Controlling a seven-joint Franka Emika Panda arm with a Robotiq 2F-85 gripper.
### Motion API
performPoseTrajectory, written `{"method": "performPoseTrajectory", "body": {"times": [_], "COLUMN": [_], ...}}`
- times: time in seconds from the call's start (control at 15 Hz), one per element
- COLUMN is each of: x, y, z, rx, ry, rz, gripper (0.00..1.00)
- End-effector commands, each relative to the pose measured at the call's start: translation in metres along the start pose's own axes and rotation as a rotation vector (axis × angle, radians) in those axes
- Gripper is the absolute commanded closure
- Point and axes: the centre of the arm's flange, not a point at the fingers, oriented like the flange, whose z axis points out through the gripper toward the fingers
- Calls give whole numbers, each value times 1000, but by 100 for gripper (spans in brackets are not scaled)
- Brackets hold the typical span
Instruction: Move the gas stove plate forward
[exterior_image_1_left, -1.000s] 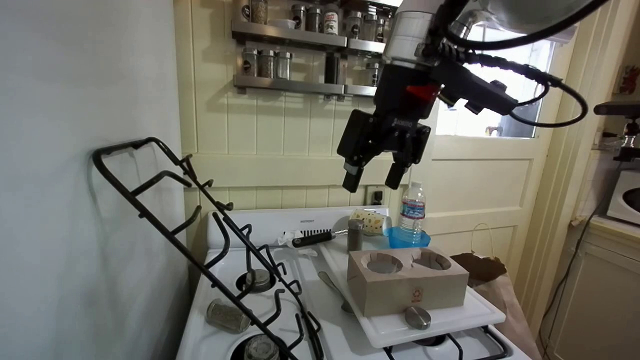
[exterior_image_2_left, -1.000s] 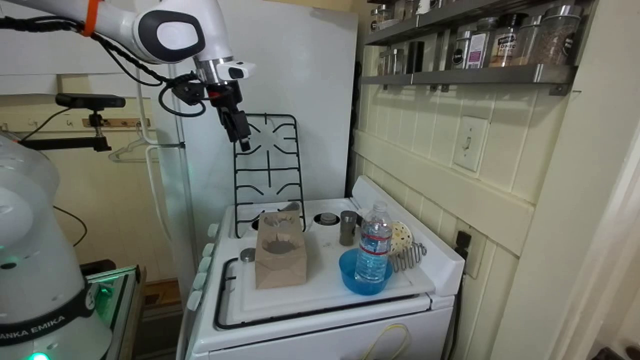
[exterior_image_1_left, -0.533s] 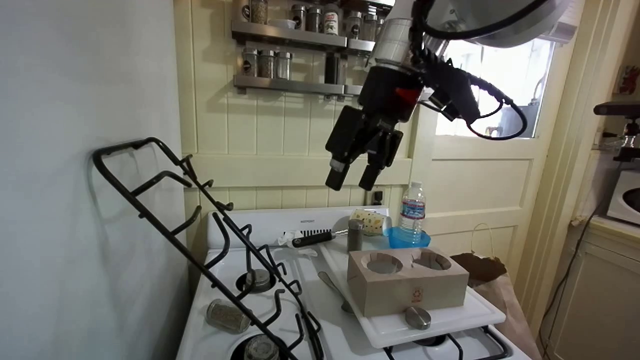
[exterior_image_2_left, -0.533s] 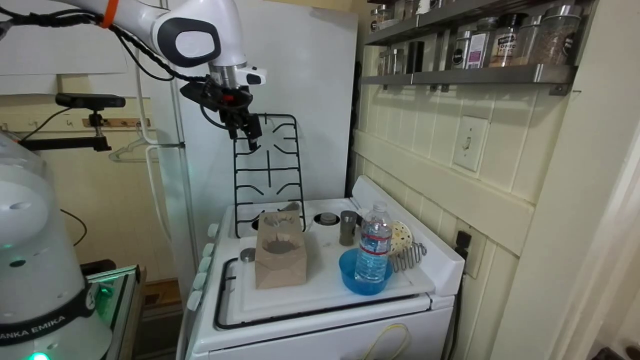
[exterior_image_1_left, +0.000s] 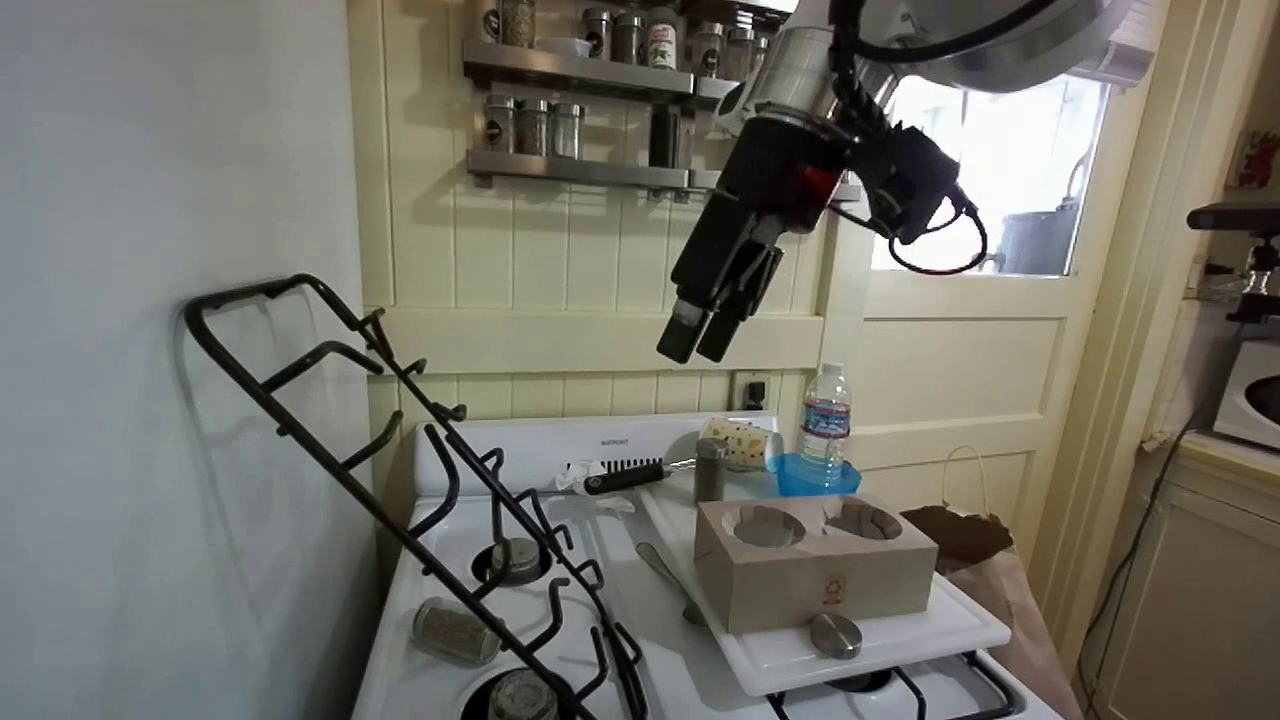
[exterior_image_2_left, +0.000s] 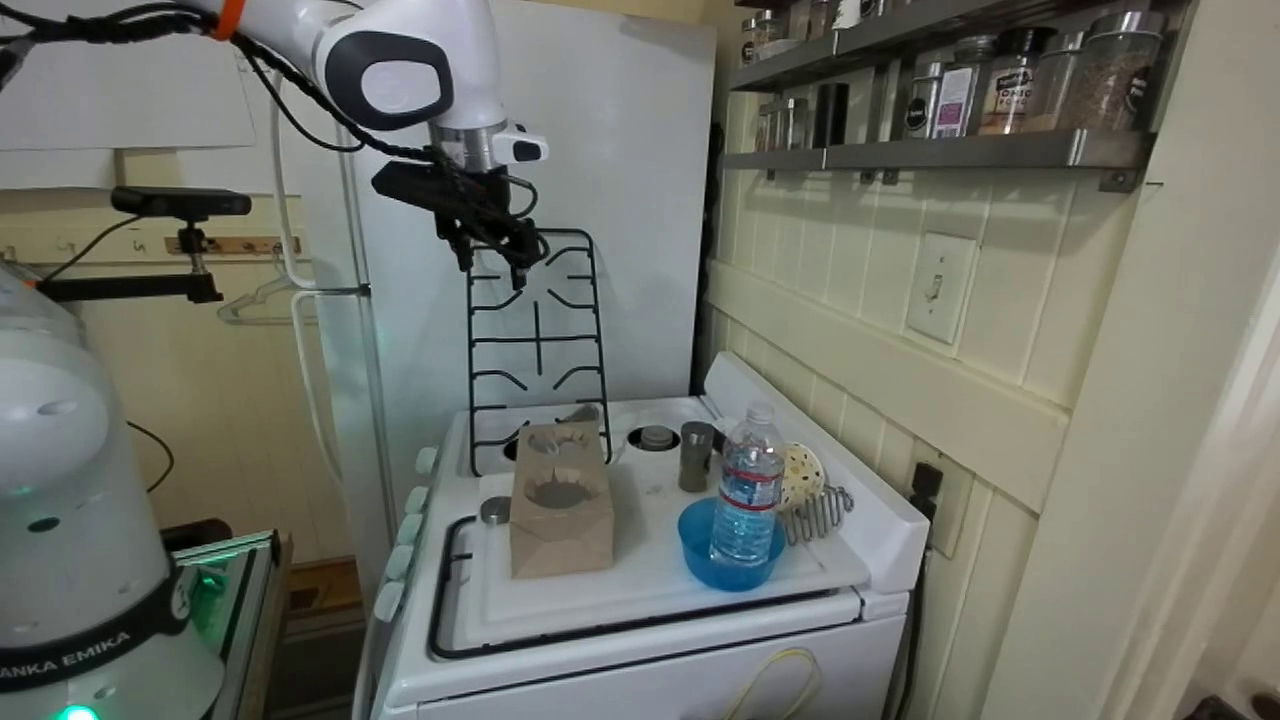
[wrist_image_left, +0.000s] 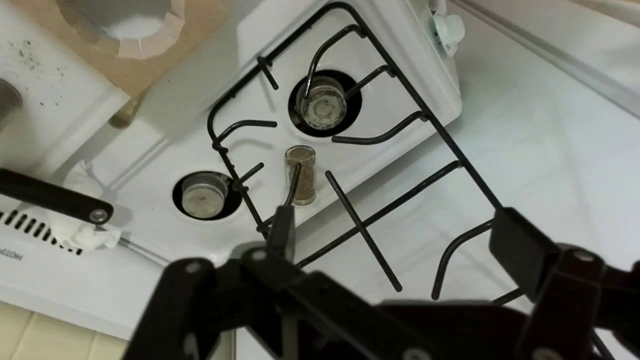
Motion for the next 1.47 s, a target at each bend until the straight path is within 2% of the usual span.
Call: {"method": "performPoseTrajectory", "body": {"times": [0.0,0.33,0.47,0.53,0.67,0.73,0.8,1.0,1.13,1.4], "x": [12,43,56,36,46,42,37,47,53,54], "y": [14,11,7,5,4,6,7,3,4,7], "z": [7,40,46,36,43,36,31,46,65,105], "rx": [88,87,83,68,71,106,124,100,88,113], "ry": [-13,-39,-1,-20,-19,9,96,228,252,163], "rz": [-176,-433,-422,-393,-406,-399,-377,-307,-308,-348], "gripper": [0,0,0,0,0,0,0,0,0,0]}}
